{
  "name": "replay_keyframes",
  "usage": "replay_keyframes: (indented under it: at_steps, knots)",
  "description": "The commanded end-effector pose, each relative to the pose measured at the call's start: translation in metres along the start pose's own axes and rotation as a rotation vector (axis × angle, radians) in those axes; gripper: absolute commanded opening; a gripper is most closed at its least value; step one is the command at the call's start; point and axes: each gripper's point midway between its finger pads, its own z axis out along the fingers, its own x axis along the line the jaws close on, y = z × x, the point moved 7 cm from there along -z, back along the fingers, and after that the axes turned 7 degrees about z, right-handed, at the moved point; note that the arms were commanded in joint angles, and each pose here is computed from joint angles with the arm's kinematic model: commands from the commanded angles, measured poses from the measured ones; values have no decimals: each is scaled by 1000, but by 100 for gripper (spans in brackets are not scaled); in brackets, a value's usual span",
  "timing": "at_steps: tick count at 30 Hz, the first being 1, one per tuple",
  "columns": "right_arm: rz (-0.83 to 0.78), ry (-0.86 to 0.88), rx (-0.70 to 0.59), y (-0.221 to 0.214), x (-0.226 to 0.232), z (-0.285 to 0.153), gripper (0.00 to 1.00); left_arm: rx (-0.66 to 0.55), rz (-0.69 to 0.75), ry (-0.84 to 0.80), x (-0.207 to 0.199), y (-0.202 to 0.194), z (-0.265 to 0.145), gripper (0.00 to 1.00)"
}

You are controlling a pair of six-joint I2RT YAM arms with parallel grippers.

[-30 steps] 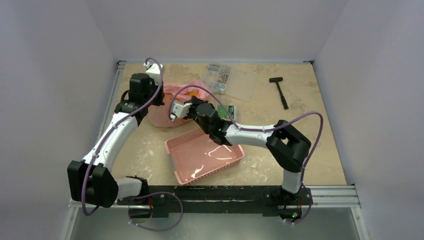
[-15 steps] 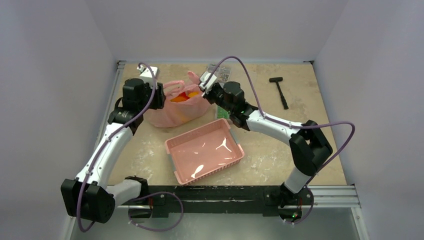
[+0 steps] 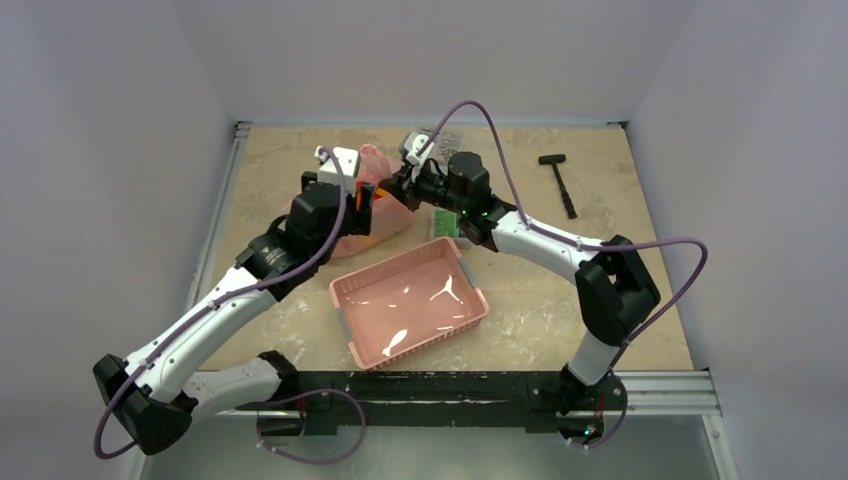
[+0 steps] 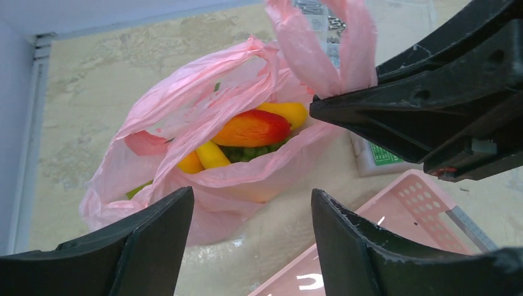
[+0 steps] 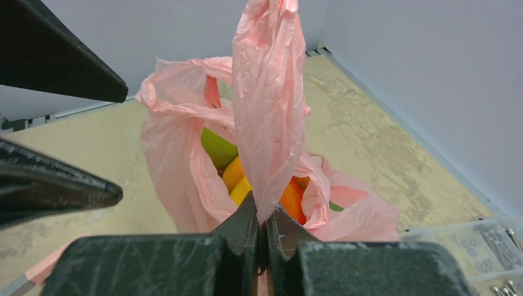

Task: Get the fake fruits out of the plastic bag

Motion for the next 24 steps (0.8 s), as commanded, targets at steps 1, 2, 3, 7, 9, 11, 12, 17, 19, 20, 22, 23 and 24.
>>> replay_keyframes:
  at_steps: [1,2,3,7,9,11,12,17,19,20,22,23,24]
  knots:
    - [20,70,-53,27,11,-4,0,-68,67,262,-2,21,-8,73]
    - [18,69,-57,28,11,-5,0,-64,81,317,-3,23,-5,73]
    - [15,70,-57,29,12,-6,0,-54,90,377,-3,26,-2,73]
    - [4,59,-67,35,13,-12,0,-11,136,476,-9,29,15,71]
    - [0,55,-75,36,14,-16,0,-46,138,477,-12,31,23,66]
    - [0,54,-80,38,14,-17,0,-71,114,466,-12,31,28,59]
    - [1,56,-84,39,15,-18,0,-68,89,450,-11,29,32,58]
    - [9,69,-92,41,15,-18,0,-57,-9,342,-3,22,52,59]
    - [13,71,-90,40,15,-18,0,-52,-20,293,-1,21,66,63]
    - [15,70,-90,40,14,-17,0,-39,-16,284,-1,21,71,64]
    - [19,69,-87,38,13,-17,0,-43,7,275,-1,23,75,63]
    - [21,65,-85,37,12,-17,0,-50,14,278,0,25,75,60]
    - [26,61,-82,35,11,-16,0,-56,14,284,2,25,74,58]
